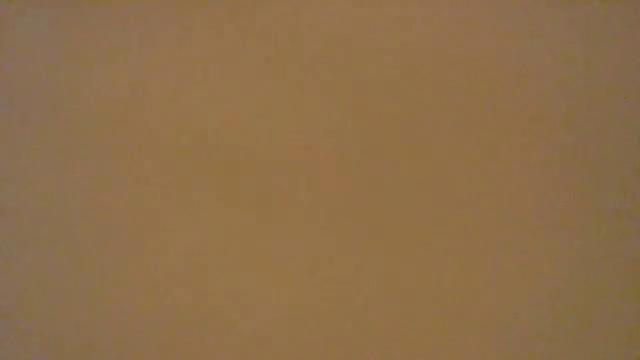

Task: Pick & Place USB Port
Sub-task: Put the brown HDMI cable into the yellow bin, then put the brown charger cable into the gray bin

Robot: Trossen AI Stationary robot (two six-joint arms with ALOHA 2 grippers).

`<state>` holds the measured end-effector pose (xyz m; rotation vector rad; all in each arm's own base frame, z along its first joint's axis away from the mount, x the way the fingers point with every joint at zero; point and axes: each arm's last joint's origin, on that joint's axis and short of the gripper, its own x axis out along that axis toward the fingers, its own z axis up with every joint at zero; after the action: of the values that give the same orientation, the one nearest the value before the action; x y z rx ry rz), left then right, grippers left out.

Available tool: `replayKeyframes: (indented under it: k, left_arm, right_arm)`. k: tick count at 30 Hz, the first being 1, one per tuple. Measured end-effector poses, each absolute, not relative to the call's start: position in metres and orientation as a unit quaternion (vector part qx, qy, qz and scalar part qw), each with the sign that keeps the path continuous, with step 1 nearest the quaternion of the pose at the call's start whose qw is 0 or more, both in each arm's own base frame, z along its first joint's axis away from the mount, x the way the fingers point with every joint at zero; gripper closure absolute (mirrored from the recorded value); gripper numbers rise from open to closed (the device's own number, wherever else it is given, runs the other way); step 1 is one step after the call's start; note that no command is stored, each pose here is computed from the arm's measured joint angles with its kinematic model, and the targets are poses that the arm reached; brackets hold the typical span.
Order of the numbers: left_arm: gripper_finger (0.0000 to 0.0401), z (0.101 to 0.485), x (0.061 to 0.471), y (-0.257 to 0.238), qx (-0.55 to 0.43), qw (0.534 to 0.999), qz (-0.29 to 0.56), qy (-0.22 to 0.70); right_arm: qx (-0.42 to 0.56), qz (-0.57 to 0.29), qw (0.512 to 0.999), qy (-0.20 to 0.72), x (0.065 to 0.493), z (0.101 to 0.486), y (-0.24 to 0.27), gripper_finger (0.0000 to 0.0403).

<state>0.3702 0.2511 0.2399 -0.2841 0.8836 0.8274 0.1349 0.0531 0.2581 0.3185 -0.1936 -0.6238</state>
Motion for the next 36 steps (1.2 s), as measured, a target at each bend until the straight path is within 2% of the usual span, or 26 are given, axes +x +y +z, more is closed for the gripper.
replayKeyframes:
  k: [13, 25, 32, 36]
  left_arm:
    - [0.0397, 0.231, 0.377, 0.249, -0.128, 0.815, 0.377, 0.422]
    - [0.0395, 0.230, 0.371, 0.255, -0.120, 0.801, 0.406, 0.424]
    - [0.0332, 0.231, 0.373, 0.254, -0.107, 0.805, 0.398, 0.426]
    - [0.0312, 0.231, 0.375, 0.250, -0.105, 0.806, 0.394, 0.429]
  right_arm:
    - [0.156, -0.305, 0.935, -0.095, 0.135, 0.258, 0.053, 0.0264]
    - [0.156, -0.305, 0.935, -0.095, 0.135, 0.258, 0.053, 0.0264]
    - [0.156, -0.305, 0.935, -0.095, 0.135, 0.258, 0.053, 0.0264]
    - [0.156, -0.305, 0.935, -0.095, 0.135, 0.258, 0.053, 0.0264]
